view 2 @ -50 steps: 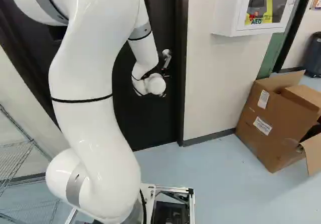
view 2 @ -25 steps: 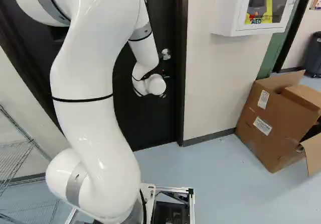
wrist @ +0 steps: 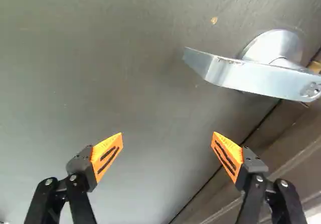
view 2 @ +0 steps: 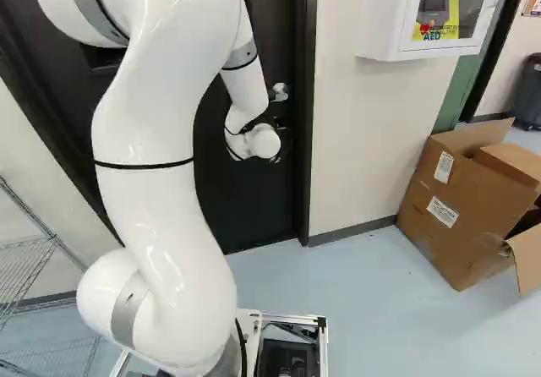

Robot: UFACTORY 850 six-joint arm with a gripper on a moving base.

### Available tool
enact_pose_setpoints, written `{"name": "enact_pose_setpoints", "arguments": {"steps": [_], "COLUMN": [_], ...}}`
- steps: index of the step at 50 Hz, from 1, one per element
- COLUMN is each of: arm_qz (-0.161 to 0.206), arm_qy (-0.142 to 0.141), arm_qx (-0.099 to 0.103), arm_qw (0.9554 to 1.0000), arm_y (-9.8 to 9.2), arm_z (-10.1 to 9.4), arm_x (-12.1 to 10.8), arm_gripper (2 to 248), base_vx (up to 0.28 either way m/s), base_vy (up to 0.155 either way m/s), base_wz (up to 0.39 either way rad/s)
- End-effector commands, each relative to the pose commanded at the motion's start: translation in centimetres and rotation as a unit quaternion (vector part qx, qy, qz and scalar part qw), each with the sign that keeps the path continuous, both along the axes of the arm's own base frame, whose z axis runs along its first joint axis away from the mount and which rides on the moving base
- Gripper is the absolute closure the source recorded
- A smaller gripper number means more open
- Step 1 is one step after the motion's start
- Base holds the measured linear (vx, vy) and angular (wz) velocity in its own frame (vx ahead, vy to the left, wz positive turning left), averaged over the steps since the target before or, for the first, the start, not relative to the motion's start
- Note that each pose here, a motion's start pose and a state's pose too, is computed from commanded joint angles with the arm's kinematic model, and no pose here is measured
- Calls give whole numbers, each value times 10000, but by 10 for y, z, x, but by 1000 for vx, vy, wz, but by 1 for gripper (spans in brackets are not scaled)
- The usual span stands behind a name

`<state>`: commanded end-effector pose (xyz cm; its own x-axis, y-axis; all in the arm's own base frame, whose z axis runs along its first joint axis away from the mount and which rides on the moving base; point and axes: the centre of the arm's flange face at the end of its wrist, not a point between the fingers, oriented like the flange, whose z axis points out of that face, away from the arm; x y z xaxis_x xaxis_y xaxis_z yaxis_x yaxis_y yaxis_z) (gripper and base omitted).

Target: Open the door and move inside

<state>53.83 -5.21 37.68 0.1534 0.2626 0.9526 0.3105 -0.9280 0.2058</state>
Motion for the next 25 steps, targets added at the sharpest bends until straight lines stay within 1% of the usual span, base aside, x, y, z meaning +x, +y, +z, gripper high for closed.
{"name": "enact_pose_setpoints", "arguments": {"steps": [25], "arm_qz": [125], "arm_qy": [-106], "arm_qx": [-16], "arm_qw": [9999], "arm_y": [9], "arm_z": [-4], "arm_x": [35], "arm_gripper": [3], "base_vx": [0], "base_vy": [0], "base_wz": [0]}}
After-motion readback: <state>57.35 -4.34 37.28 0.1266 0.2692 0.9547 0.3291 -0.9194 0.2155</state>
